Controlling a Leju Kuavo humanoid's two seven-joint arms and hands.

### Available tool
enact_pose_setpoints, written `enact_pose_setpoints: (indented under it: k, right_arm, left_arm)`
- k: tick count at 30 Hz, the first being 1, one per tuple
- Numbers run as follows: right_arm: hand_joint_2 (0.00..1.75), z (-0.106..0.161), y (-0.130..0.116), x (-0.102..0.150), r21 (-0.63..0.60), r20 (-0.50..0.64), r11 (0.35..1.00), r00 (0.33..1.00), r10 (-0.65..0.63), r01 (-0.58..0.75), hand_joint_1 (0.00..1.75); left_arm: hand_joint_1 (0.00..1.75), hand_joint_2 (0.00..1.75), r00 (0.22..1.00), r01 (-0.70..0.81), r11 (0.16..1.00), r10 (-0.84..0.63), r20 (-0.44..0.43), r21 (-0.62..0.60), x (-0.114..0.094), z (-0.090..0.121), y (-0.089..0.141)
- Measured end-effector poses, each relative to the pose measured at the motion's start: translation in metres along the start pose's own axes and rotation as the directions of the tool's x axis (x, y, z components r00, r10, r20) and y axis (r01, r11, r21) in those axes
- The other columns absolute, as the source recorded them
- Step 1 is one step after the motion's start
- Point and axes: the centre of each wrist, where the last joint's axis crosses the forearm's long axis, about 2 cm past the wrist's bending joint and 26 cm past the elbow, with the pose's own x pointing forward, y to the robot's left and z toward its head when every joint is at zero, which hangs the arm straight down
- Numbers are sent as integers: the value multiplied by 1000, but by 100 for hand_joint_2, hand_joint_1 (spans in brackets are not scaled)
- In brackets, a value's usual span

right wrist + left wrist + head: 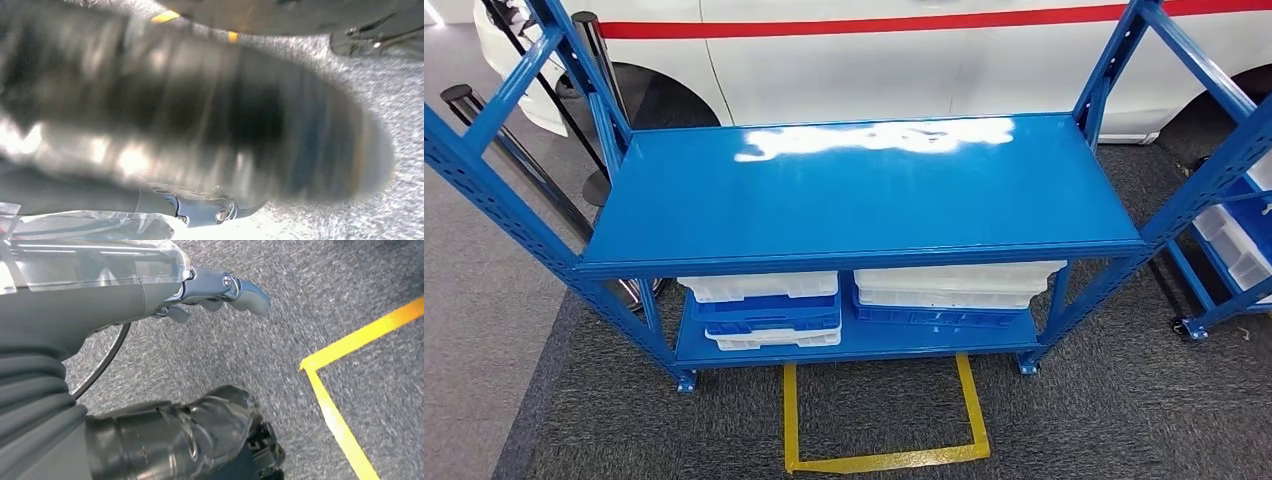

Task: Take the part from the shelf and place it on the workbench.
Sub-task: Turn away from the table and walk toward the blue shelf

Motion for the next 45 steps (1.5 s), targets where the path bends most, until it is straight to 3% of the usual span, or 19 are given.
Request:
enact_pose_setpoints:
  k: [5,16,31,37,41,45]
  right_arm:
    - [175,-1,-2,1,4,-3,1000,1000,-3,3,0]
    - [175,-10,-23,10,12,37,998,998,-56,56,0]
    - [175,-13,-36,-35,88,-23,994,997,-67,69,0]
    - [175,-18,-48,-21,100,29,991,996,-89,85,0]
    - [175,-21,-57,-2,105,89,990,990,-107,97,0]
    - [175,-23,-62,6,122,120,987,986,-117,103,0]
  left_arm:
    - [0,175,1000,5,1000,-5,-9,-3,-4,2,-1]
    - [0,175,991,-51,998,47,-122,-30,-29,12,5]
    - [0,175,981,-123,992,122,-149,5,-19,-9,41]
    - [0,175,961,-155,988,144,-236,-27,-43,4,40]
    - [0,0,942,-173,984,151,-299,-51,-62,16,38]
    - [0,0,926,-195,978,161,-343,-67,-72,22,40]
